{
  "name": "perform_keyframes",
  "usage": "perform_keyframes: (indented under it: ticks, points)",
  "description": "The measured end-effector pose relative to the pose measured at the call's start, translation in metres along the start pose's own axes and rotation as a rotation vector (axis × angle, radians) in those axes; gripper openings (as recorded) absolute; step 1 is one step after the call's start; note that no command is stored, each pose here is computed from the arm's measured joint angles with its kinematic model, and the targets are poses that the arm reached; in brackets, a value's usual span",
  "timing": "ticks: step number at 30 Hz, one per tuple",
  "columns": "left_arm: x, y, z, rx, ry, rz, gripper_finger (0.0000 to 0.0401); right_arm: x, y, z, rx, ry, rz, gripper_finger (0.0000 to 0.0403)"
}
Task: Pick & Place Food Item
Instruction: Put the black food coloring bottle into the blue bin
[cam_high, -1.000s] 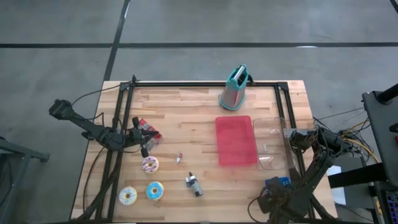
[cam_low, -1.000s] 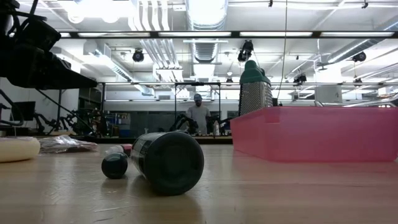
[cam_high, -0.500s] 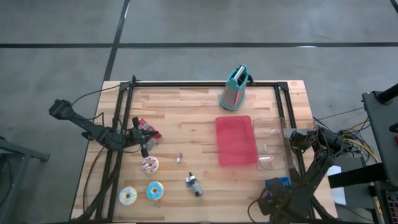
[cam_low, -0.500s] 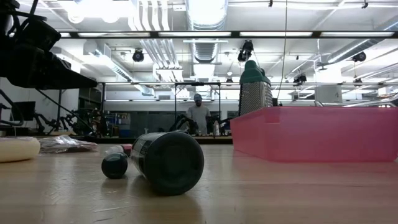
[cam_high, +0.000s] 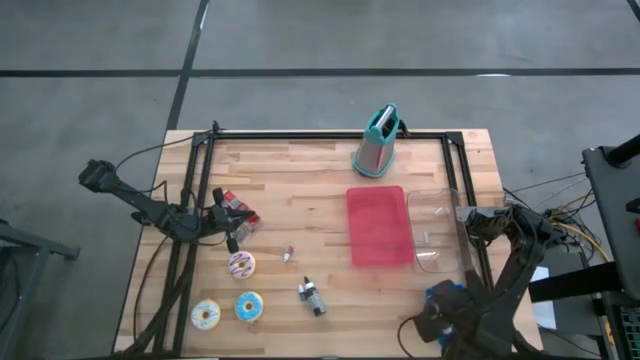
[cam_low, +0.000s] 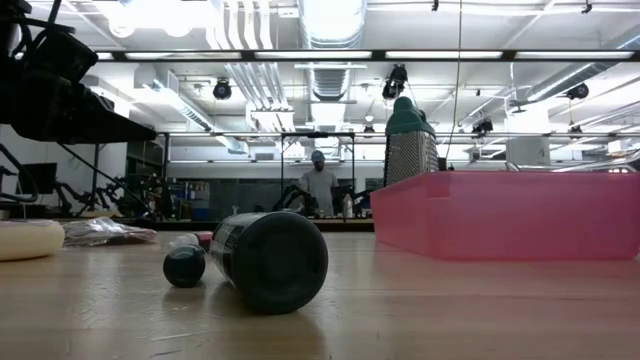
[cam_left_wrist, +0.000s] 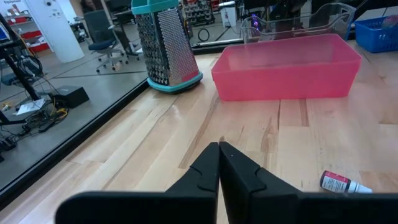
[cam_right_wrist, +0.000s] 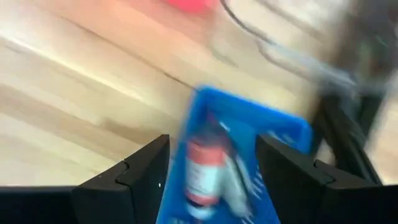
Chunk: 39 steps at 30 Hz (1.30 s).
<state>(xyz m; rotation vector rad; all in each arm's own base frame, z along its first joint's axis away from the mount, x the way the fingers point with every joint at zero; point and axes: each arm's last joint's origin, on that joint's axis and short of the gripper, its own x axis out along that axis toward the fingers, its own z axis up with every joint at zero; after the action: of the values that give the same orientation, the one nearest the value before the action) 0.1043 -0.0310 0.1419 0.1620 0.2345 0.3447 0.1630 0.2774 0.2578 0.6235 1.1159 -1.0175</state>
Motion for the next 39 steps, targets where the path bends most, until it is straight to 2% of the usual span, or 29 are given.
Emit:
perform_keyframes:
  ticks: [7,12,19,29,35,39]
  points:
    - [0.0,0.0,0.0,0.0,0.0,0.0,0.0012,-0.015,0.009,0.012,-0.191,-0.285,0.222,0.0229]
    - [0.0,0.0,0.0,0.0,0.0,0.0,0.0012,-0.015,0.019,0.024,-0.223,-0.472,0.294,0.0226]
    - [0.0,0.0,0.0,0.0,0.0,0.0,0.0012,-0.005,0.04,0.054,-0.215,-0.505,0.261,0.0226]
    - [0.0,0.0,0.0,0.0,0.0,0.0,0.0012,0.005,0.083,0.098,-0.202,-0.498,0.348,0.0226]
    - [0.0,0.0,0.0,0.0,0.0,0.0,0.0012,0.008,0.1,0.116,-0.323,-0.512,0.379,0.0226]
    - [0.0,0.0,0.0,0.0,0.0,0.0,0.0012,0.006,0.112,0.124,-0.349,-0.497,0.454,0.0226]
